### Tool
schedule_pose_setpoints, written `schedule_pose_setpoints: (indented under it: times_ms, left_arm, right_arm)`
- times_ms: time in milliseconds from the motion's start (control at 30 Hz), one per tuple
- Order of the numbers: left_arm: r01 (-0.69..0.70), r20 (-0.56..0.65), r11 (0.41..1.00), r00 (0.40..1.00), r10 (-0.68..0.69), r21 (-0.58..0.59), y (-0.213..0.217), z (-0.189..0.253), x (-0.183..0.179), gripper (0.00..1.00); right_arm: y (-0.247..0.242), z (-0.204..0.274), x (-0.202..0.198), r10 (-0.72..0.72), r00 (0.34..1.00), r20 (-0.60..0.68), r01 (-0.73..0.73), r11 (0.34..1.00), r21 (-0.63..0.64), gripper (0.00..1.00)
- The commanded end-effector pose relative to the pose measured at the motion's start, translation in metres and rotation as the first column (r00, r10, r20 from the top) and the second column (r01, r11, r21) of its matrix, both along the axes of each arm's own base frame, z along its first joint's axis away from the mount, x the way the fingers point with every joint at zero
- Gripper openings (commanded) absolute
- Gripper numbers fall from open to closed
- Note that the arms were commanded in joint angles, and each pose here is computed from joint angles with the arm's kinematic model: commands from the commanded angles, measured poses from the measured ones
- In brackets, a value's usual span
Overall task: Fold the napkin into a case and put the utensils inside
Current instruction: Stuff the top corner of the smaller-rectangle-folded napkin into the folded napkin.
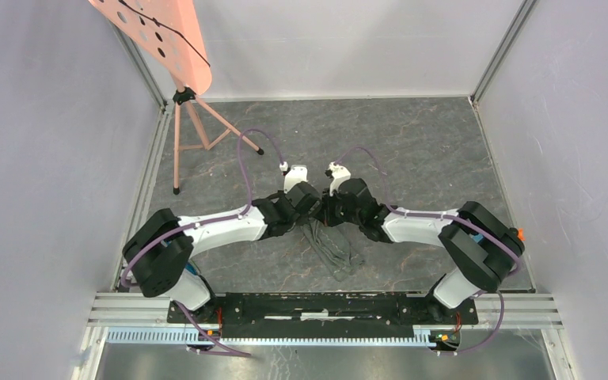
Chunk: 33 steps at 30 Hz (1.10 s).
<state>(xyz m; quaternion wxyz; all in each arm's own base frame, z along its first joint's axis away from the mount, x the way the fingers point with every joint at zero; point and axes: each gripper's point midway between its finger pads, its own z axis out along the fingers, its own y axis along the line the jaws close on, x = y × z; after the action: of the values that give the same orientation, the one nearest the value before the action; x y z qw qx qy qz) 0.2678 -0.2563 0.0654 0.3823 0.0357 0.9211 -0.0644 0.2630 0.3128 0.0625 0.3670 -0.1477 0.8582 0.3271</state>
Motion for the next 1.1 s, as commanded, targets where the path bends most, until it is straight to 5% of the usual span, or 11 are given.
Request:
schedule_pose_setpoints:
  times_ms: [0,400,833,1067]
  left_arm:
    - [0.005,0.054,0.993,0.999,0.002,-0.121,-0.006,0.017,0.010,0.10]
    - [-0.011,-0.001,0.975,1.000,0.011,-0.222,0.003,0.004,0.008,0.07]
    - [-0.027,-0.019,0.972,1.000,0.023,-0.235,0.016,-0.004,0.010,0.07]
    - [-0.025,-0.019,0.971,1.000,0.021,-0.239,0.016,-0.003,0.010,0.06]
  right_arm:
    - [0.017,0.000,0.004,0.034,0.999,0.032,-0.032,0.997,-0.066,0.01]
    - [0.048,-0.021,0.009,0.102,0.994,0.030,-0.097,0.986,-0.136,0.01]
    - [0.033,0.023,-0.002,0.174,0.984,0.043,-0.176,0.983,0.045,0.38]
    - [0.044,0.023,0.003,0.186,0.982,0.026,-0.188,0.975,0.123,0.33]
